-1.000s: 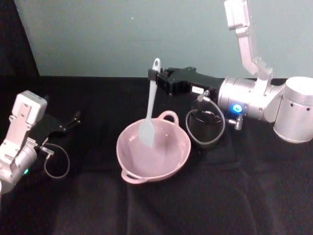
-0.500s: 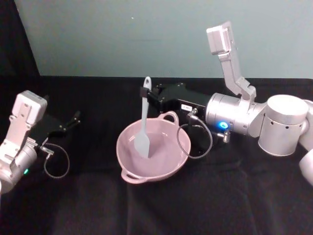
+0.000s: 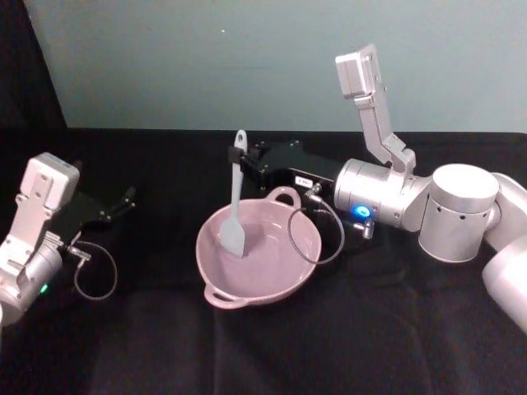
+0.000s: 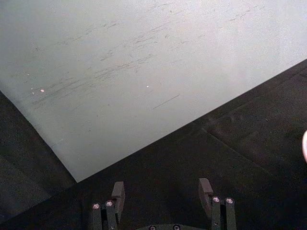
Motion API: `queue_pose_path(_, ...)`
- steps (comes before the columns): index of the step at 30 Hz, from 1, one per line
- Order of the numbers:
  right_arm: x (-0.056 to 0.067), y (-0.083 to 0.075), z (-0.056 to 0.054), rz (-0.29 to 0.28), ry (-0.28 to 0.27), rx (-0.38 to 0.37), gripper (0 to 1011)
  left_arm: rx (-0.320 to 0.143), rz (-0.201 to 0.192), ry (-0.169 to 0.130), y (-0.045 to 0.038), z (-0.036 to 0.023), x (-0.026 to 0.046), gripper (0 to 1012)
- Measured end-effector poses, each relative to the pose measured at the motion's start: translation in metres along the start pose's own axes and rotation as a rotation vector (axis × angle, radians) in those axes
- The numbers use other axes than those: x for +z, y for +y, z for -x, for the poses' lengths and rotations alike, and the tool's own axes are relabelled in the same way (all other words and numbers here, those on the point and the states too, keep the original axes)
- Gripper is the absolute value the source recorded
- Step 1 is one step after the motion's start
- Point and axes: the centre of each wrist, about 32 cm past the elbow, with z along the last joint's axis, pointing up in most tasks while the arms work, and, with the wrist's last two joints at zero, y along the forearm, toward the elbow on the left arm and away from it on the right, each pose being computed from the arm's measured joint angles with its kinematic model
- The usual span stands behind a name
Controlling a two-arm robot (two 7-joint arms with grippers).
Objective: Use the one hand to pick up the spoon and stir the clear water in the bowl.
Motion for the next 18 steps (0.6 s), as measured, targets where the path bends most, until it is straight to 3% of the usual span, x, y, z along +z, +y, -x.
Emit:
queue_pose_path(8, -0.001, 0.000, -0.006, -0.005, -0.047, -0.067, 119, 0.000, 0.000, 0.000, 0.0000, 0.0000, 0.0000, 1011)
queue_pose_path(18, 0.001, -0.011, -0.003, 0.011, -0.121, -0.113, 119, 0.000, 0.000, 0.000, 0.0000, 0.0000, 0.0000, 1011)
